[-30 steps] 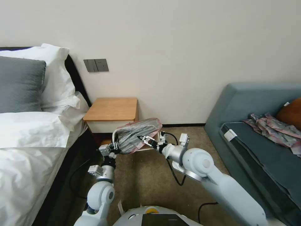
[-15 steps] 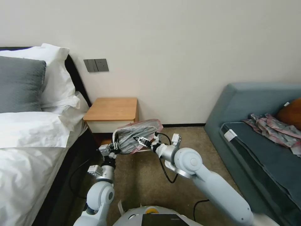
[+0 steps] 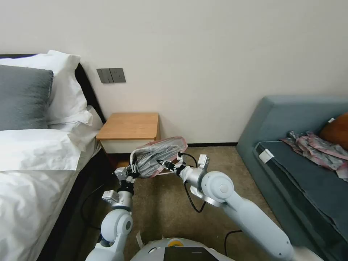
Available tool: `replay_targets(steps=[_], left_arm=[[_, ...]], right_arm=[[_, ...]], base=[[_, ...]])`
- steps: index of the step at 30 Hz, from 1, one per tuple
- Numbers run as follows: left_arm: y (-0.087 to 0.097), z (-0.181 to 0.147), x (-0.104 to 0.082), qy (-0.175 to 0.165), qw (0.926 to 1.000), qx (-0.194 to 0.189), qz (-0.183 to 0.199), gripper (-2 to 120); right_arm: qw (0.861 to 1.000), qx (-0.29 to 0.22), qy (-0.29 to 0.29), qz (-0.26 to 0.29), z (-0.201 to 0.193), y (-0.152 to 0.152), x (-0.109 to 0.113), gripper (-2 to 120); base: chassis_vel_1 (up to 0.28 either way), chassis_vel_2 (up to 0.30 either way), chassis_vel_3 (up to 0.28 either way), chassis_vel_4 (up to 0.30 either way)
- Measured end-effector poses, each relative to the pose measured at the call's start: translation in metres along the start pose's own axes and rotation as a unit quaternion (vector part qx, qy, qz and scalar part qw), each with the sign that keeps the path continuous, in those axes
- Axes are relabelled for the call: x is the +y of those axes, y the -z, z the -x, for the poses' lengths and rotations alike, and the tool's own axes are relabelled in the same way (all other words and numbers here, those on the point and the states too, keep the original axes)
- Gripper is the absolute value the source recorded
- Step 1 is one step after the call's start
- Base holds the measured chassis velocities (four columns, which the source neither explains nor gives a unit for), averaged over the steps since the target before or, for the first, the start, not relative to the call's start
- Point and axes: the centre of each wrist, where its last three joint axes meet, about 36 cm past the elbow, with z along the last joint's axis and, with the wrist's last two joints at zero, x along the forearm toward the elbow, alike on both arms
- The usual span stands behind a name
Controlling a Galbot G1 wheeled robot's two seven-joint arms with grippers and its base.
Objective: Pick up the garbage bag from the table and place it over the trash can.
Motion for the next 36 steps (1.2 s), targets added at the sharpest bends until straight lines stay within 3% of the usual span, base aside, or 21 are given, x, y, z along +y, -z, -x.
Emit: replay_targets(steps=[3,25,36], left_arm=[[0.0,-0.001,0.0,0.0,1.0,0.001,0.0,5],[-0.003,0.01,0.005,0.005,1.0,0.004,-0.003,5],[-0.001,0.009,0.007,0.006,1.0,0.006,-0.005,5]], right_arm=[[1.0,-0.001,0.0,-0.002,0.0,-0.001,0.0,0],[0.999,0.011,0.027,-0.031,-0.045,-0.031,0.011,0],[0.999,0.019,0.011,-0.044,-0.051,-0.046,-0.005,0]], base=[[0.0,0.0,0.0,0.0],[0.0,0.0,0.0,0.0],[0.0,0.0,0.0,0.0]])
